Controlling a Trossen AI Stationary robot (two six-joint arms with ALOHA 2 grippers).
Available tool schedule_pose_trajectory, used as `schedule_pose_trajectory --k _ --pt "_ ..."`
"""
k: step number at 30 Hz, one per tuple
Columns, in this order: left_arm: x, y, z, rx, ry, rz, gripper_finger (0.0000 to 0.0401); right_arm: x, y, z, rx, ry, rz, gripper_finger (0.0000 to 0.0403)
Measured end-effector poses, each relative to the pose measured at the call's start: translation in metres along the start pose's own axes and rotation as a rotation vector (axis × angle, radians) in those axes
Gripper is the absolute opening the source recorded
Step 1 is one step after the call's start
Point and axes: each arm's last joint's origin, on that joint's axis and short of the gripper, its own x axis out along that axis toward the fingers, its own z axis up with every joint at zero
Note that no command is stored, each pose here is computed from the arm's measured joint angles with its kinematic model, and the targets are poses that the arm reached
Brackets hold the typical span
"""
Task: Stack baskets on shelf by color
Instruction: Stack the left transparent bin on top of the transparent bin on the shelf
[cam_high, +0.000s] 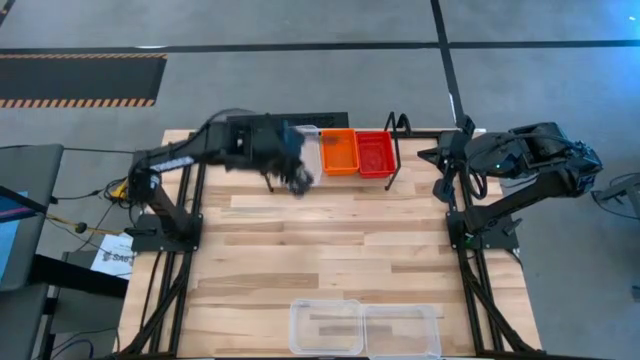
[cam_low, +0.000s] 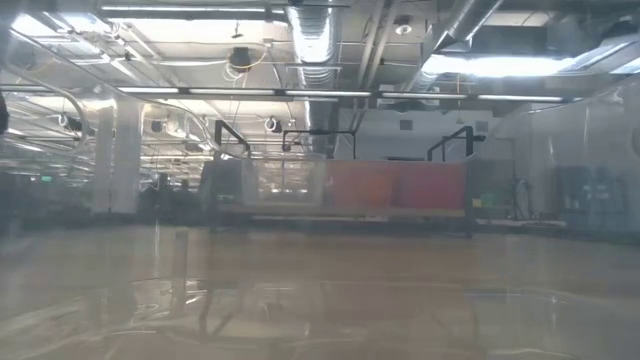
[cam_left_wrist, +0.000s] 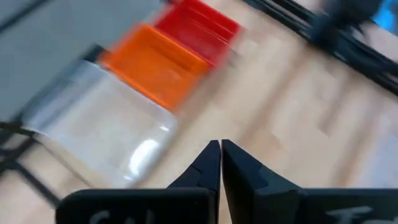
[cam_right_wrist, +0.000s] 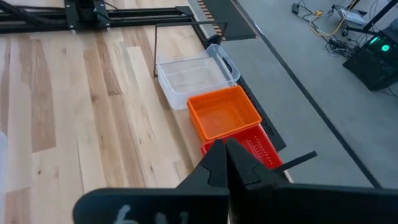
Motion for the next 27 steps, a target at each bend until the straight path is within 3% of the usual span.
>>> schedule_pose_trajectory --k 8,13,17,21,27 --pt "-0.016 -0.063 -0.064 -0.016 0.172 -0.031 0.0000 0.000 0.000 0.000 0.039 0.000 0.000 0.0001" --pt "-0.009 -0.090 -0.105 0.154 0.350 -0.037 0.0000 0.000 0.001 0.000 0.100 0.007 0.022 0.0001" --pt "0.014 -0.108 -0.124 0.287 0.490 -0.094 0.0000 0.001 0.004 0.000 0.155 0.030 0.079 0.0001" --pt "0.046 -0.126 -0.134 0.423 0.538 -0.153 0.0000 0.005 0.008 0.001 0.181 0.055 0.114 0.0001" --pt "0.098 -0.152 -0.145 0.655 0.581 -0.336 0.0008 0.010 0.011 0.003 0.179 0.072 0.116 0.0001"
